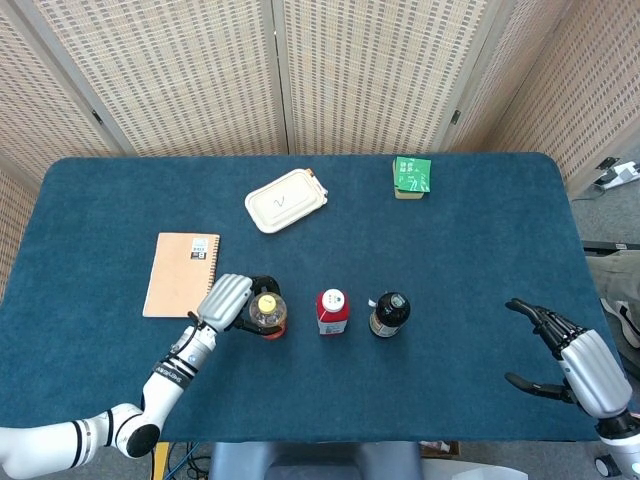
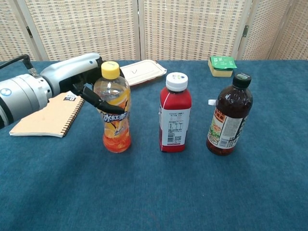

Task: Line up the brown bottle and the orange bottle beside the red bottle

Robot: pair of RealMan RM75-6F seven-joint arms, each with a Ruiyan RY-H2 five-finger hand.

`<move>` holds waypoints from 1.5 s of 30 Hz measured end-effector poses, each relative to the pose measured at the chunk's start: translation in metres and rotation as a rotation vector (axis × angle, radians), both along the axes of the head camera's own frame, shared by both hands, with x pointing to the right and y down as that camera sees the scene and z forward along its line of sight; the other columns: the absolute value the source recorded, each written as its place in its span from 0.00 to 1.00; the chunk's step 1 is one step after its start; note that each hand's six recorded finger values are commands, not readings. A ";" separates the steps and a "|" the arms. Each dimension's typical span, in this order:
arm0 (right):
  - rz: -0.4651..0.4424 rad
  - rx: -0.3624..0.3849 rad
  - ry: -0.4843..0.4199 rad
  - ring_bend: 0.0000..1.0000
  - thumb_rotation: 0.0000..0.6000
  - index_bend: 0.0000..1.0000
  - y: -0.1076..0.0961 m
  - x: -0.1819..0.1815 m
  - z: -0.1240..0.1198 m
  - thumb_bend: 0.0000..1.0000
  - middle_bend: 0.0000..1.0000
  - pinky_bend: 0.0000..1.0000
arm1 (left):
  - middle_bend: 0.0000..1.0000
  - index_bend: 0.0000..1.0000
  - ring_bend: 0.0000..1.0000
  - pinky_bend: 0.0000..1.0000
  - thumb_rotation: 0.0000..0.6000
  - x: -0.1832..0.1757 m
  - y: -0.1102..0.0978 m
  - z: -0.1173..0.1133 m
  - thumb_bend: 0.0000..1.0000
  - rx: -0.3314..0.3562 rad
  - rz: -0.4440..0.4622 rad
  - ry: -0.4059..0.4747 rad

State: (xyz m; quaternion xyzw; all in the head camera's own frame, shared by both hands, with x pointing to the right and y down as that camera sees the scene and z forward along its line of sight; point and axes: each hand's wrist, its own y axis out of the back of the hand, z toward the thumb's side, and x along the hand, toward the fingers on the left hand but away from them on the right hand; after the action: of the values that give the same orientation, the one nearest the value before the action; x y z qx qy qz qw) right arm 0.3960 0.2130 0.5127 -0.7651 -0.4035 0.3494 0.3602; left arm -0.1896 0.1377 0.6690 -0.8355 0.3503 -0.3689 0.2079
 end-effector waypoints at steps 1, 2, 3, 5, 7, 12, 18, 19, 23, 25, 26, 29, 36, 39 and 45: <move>0.000 0.000 0.000 0.23 1.00 0.06 0.000 0.000 0.000 0.00 0.21 0.46 | 0.62 0.56 0.55 0.63 1.00 0.000 0.000 0.000 0.04 0.000 -0.001 0.001; 0.000 0.000 0.000 0.23 1.00 0.06 0.000 0.000 0.000 0.00 0.21 0.46 | 0.62 0.56 0.55 0.63 1.00 0.000 -0.001 0.000 0.04 0.001 -0.002 0.003; 0.000 0.001 0.000 0.23 1.00 0.06 0.000 0.000 0.000 0.00 0.21 0.46 | 0.62 0.56 0.55 0.63 1.00 0.001 -0.001 -0.001 0.04 0.002 -0.003 0.005; 0.001 0.002 -0.001 0.23 1.00 0.06 0.000 0.000 0.000 0.00 0.21 0.46 | 0.62 0.56 0.55 0.63 1.00 0.002 -0.002 -0.002 0.04 0.005 -0.004 0.012; 0.000 0.001 -0.001 0.23 1.00 0.06 0.000 0.000 0.000 0.00 0.21 0.46 | 0.62 0.56 0.55 0.63 1.00 0.004 -0.004 -0.004 0.04 0.009 -0.005 0.018; 0.000 0.003 -0.003 0.23 1.00 0.06 0.000 0.000 -0.001 0.00 0.21 0.46 | 0.62 0.56 0.55 0.63 1.00 0.008 -0.006 -0.006 0.04 0.012 -0.005 0.029; 0.004 0.008 -0.005 0.23 1.00 0.06 0.000 0.001 -0.003 0.00 0.21 0.46 | 0.62 0.56 0.55 0.63 1.00 0.012 -0.005 -0.004 0.04 -0.002 -0.007 0.035; 0.005 0.009 -0.005 0.23 1.00 0.06 0.000 0.002 -0.003 0.00 0.21 0.46 | 0.62 0.56 0.55 0.63 1.00 0.012 -0.005 -0.003 0.04 -0.007 -0.010 0.038; 0.007 0.008 -0.005 0.23 1.00 0.05 0.000 0.003 -0.003 0.00 0.21 0.46 | 0.62 0.56 0.55 0.63 1.00 0.014 -0.004 0.000 0.04 -0.011 -0.010 0.038; 0.007 0.007 -0.006 0.23 1.00 0.06 -0.001 0.003 -0.003 0.00 0.21 0.46 | 0.62 0.56 0.55 0.63 1.00 0.013 -0.004 0.002 0.04 -0.012 -0.012 0.035; 0.006 0.007 -0.006 0.23 1.00 0.06 -0.001 0.003 -0.003 0.00 0.21 0.46 | 0.61 0.56 0.54 0.63 1.00 0.013 -0.004 0.002 0.04 -0.013 -0.013 0.033; 0.005 0.006 -0.006 0.23 1.00 0.06 -0.001 0.003 -0.003 0.00 0.21 0.46 | 0.61 0.54 0.53 0.63 1.00 0.011 -0.003 0.005 0.04 -0.016 -0.017 0.027; 0.001 0.003 -0.003 0.23 1.00 0.06 0.000 0.001 -0.001 0.00 0.21 0.46 | 0.44 0.29 0.41 0.63 1.00 0.006 -0.003 0.006 0.04 -0.030 -0.026 0.021; 0.001 0.002 -0.003 0.23 1.00 0.06 0.000 0.001 -0.001 0.00 0.21 0.46 | 0.36 0.22 0.35 0.61 1.00 0.005 -0.004 0.005 0.04 -0.037 -0.027 0.019; -0.002 0.004 -0.007 0.23 1.00 0.06 0.000 0.000 -0.002 0.00 0.21 0.46 | 0.25 0.11 0.27 0.55 1.00 0.002 -0.003 0.004 0.04 -0.052 -0.024 -0.001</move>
State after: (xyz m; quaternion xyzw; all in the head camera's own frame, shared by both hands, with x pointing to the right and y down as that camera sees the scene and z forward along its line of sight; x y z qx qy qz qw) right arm 0.3960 0.2131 0.5109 -0.7660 -0.4048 0.3455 0.3605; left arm -0.1875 0.1343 0.6730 -0.8360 0.3506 -0.3809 0.1821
